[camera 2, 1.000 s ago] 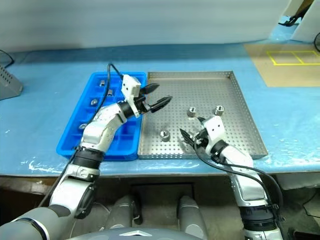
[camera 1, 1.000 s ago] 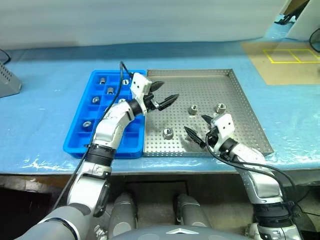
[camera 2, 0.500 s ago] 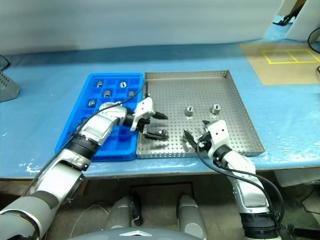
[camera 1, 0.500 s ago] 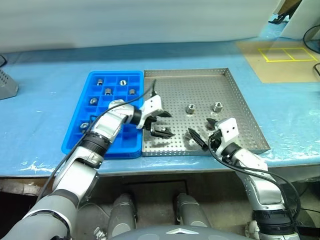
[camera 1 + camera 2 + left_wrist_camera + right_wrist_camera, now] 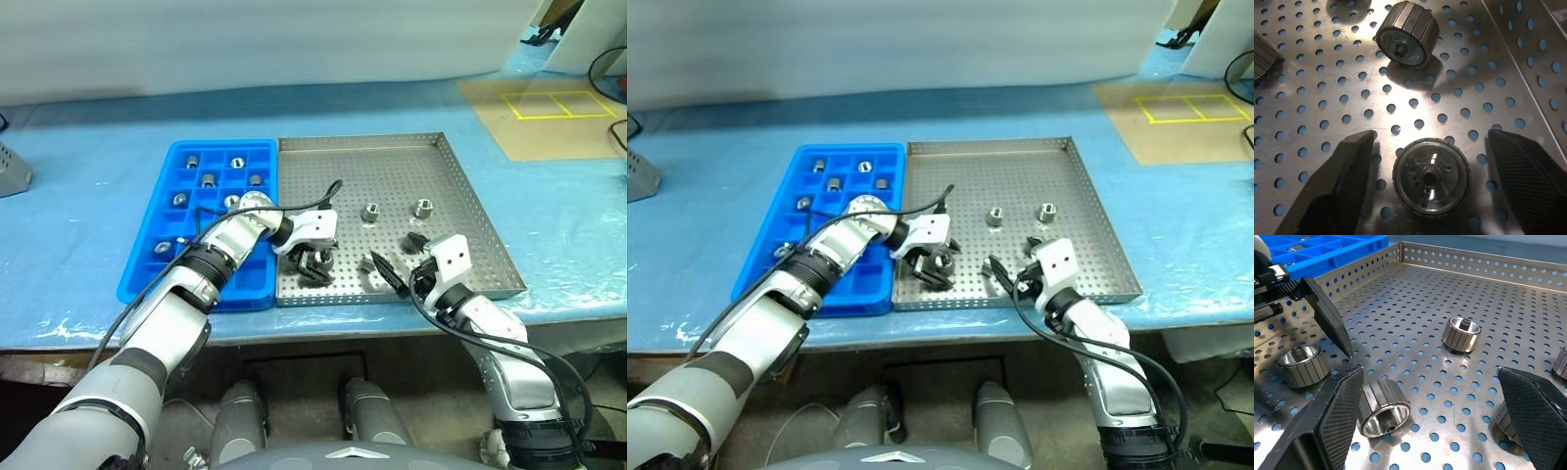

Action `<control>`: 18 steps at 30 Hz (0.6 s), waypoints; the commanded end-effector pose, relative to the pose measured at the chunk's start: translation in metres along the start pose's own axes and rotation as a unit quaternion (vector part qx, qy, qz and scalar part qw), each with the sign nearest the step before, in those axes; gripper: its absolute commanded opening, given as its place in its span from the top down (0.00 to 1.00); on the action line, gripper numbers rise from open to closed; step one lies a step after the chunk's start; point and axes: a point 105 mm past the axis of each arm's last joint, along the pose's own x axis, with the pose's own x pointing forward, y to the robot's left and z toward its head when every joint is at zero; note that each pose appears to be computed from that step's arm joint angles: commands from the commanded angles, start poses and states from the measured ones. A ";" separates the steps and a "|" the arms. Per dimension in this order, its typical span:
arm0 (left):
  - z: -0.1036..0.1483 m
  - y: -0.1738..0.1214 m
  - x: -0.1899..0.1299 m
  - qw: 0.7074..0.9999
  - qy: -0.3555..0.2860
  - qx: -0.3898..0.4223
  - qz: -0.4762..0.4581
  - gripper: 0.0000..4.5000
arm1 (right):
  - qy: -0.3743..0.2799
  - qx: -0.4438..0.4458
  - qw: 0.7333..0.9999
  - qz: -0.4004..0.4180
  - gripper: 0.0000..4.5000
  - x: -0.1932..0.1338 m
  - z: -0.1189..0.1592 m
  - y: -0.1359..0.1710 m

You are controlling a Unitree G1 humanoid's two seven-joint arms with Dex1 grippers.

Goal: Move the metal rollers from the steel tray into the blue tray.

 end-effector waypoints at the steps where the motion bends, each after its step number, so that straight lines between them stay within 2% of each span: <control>1: 0.015 0.010 -0.004 0.999 0.005 0.041 -0.003 0.40 | -0.030 -0.005 0.999 -0.009 0.00 -0.004 0.015 -0.002; 6: 0.008 0.007 -0.004 0.998 0.024 0.054 -0.024 0.78 | -0.032 -0.004 0.999 -0.015 0.00 -0.005 0.016 -0.003; 11: 0.002 0.005 -0.006 0.998 0.031 0.053 -0.029 0.81 | -0.032 -0.002 0.999 -0.016 0.00 -0.005 0.016 -0.004; 18: 0.031 0.019 -0.013 0.998 -0.046 0.050 0.018 0.81 | -0.030 -0.001 0.999 -0.009 0.00 -0.002 0.014 -0.004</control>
